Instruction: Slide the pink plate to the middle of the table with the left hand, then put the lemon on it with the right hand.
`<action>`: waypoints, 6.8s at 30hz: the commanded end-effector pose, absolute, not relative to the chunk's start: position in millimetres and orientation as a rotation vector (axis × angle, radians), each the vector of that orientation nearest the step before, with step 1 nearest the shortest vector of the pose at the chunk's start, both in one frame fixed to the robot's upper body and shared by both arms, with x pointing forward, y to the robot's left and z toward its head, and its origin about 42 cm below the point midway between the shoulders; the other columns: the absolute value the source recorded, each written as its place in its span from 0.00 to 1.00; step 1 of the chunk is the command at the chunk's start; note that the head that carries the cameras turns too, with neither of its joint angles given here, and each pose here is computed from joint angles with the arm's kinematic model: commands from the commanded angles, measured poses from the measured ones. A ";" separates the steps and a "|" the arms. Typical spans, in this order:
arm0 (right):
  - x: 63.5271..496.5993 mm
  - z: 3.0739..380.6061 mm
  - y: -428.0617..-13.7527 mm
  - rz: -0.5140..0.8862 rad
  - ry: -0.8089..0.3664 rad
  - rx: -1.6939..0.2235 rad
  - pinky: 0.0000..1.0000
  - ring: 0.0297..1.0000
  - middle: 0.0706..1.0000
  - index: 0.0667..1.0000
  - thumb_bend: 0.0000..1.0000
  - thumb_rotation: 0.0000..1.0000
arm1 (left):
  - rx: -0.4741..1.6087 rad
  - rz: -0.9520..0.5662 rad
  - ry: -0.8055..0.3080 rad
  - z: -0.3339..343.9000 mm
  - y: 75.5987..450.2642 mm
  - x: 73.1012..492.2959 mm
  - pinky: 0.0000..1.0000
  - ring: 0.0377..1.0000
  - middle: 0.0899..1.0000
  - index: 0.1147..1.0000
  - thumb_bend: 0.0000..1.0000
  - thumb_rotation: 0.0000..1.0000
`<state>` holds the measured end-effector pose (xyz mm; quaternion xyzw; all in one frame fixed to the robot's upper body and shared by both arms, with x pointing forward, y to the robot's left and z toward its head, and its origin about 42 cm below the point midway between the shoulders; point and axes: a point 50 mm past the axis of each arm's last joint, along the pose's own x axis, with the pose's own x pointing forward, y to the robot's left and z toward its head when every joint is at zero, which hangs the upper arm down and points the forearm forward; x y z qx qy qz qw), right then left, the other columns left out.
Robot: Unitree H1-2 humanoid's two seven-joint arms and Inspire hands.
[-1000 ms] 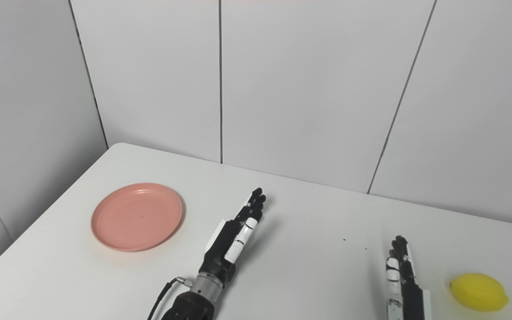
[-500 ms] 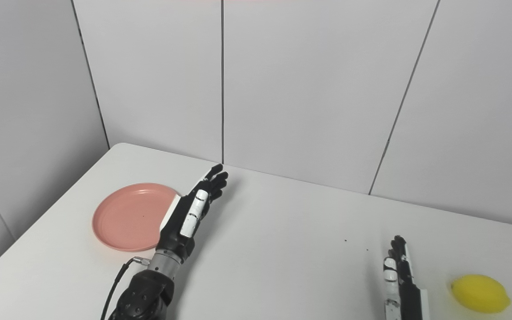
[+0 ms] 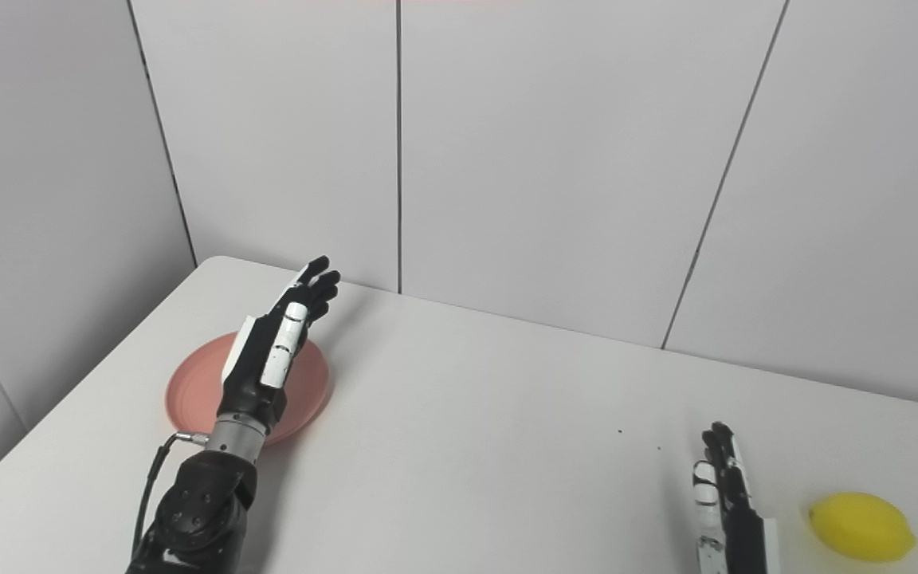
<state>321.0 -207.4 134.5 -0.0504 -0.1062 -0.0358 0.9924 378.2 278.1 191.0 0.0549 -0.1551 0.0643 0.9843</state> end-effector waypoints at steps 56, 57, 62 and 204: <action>323.3 156.3 -203.4 -0.073 -0.294 -0.070 1.00 0.96 0.92 0.93 0.41 1.00 | 0.287 0.365 -0.168 166.4 377.4 378.8 0.88 0.88 0.88 0.88 0.64 1.00; 323.3 156.3 -203.6 -0.072 -0.295 -0.073 1.00 0.96 0.93 0.93 0.41 1.00 | 0.283 0.360 -0.163 165.4 375.1 378.9 0.89 0.89 0.88 0.88 0.65 1.00; 322.1 157.8 -202.4 -0.070 -0.293 -0.062 1.00 0.96 0.93 0.94 0.41 1.00 | 0.262 0.335 -0.156 162.1 365.4 379.4 0.91 0.90 0.87 0.88 0.66 1.00; 330.9 213.8 -245.2 -0.590 -0.394 -0.647 0.82 0.89 0.91 0.91 0.82 0.40 | -0.092 -0.292 -0.138 145.1 155.1 381.4 0.99 0.96 0.95 0.95 0.69 1.00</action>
